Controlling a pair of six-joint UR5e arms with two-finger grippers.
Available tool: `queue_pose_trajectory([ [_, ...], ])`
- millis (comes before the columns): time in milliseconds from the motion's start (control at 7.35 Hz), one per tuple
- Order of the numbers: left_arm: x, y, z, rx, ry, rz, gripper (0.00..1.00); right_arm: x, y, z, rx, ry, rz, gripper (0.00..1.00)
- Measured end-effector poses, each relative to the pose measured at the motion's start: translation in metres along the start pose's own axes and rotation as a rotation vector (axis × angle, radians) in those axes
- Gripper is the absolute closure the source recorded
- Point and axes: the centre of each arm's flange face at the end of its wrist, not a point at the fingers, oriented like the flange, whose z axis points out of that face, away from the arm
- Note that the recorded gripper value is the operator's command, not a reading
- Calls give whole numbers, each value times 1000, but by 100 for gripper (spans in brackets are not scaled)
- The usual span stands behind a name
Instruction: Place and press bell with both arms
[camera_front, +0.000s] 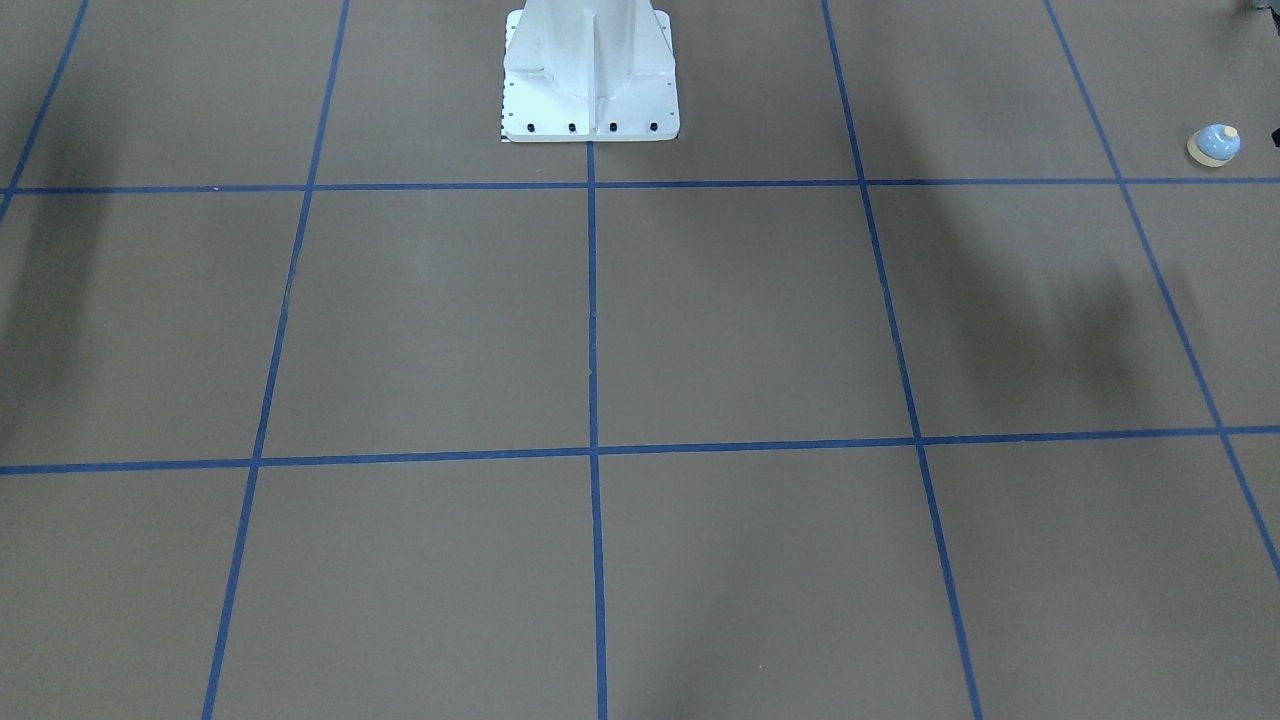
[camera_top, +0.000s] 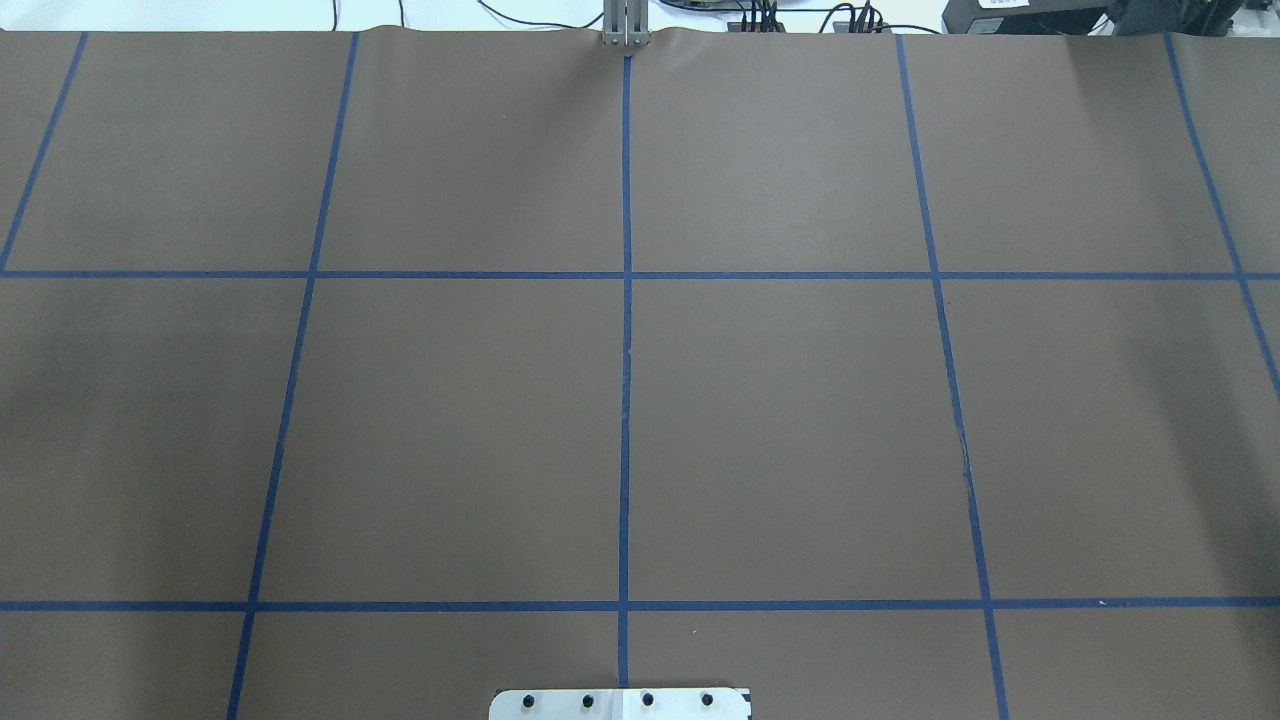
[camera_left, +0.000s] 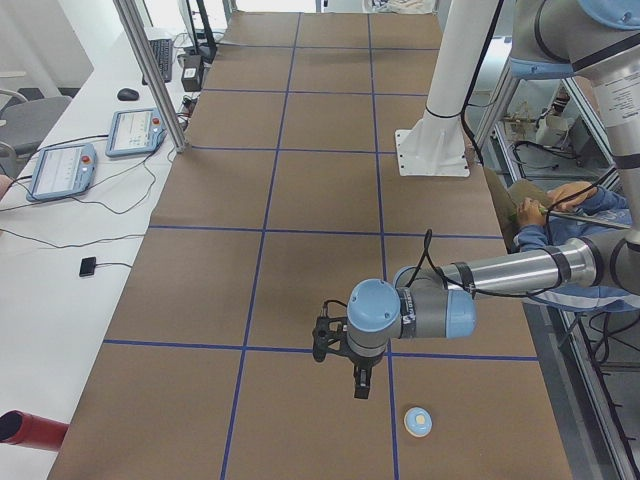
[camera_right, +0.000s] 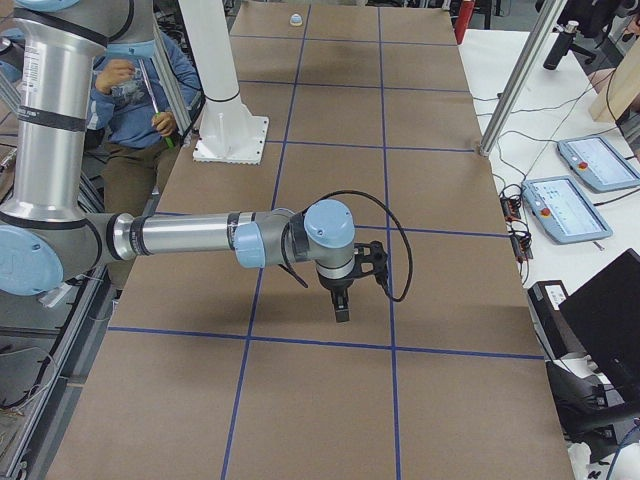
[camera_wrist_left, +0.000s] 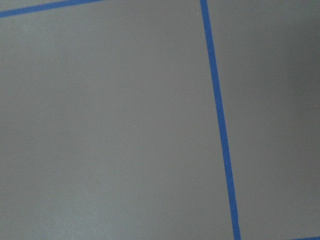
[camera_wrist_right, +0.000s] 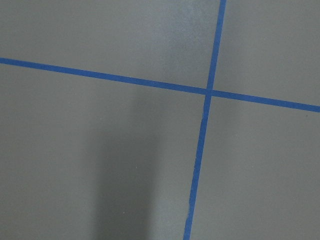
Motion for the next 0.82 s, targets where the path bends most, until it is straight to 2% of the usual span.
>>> queue_pose_trajectory([
  [408,-25,25,35,-88,-3,-90,1,-3,1,1,-2,-35,2,0],
  [816,-44,46,82,-219,-12,-113,2,-6,2,1,12,-63,-15,0],
])
